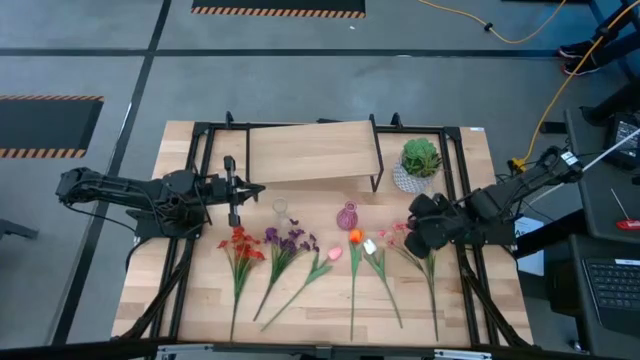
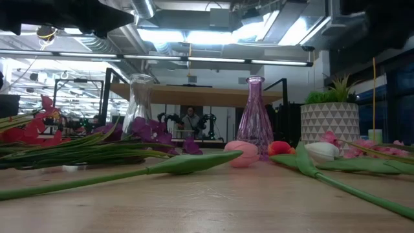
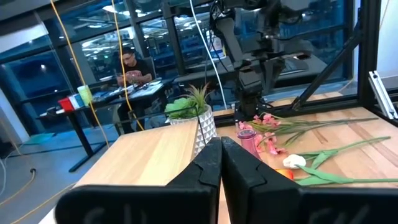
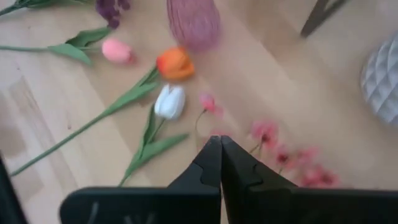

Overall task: Pick and place flowers into a vace then onto a shelf
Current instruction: Put the pink flowers into the pink vase

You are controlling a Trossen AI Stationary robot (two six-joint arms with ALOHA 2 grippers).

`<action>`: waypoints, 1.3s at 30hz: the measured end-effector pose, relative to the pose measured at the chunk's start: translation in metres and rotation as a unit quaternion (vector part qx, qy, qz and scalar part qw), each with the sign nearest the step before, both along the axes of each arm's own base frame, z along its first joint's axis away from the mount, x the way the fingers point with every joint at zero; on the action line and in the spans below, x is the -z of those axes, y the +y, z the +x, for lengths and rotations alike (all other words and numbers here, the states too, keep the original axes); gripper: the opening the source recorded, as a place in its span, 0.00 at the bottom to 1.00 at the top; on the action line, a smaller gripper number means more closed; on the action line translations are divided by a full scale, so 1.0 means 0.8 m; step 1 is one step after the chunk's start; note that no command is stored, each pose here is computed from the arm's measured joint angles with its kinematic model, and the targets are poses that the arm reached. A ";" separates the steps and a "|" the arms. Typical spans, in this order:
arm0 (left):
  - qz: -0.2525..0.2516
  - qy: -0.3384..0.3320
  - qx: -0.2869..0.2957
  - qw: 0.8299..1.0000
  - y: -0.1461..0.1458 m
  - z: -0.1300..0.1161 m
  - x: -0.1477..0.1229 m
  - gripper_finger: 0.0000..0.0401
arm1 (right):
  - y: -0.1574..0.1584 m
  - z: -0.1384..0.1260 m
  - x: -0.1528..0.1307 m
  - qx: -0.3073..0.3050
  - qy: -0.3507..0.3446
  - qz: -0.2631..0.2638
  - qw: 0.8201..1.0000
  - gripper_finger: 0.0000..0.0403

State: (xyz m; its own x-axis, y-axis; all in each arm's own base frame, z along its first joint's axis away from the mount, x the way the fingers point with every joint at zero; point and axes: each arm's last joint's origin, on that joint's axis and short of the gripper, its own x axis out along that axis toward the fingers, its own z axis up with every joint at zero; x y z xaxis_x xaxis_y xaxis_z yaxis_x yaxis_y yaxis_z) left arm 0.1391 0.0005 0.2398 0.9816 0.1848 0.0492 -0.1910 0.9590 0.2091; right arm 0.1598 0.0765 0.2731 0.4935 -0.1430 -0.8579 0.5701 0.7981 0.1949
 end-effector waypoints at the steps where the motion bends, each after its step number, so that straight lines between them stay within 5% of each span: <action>1: -0.002 0.000 0.000 1.000 0.000 0.000 0.000 0.01 | 0.005 -0.002 0.001 0.007 0.000 0.009 1.000 0.00; 20: -0.026 -0.005 0.001 1.000 0.000 0.000 0.000 0.01 | 0.089 -0.026 0.043 0.099 0.083 0.106 0.986 0.00; 39: -0.027 -0.005 0.001 1.000 0.000 0.000 0.000 0.01 | 0.108 -0.026 0.068 0.187 0.124 0.111 0.968 0.00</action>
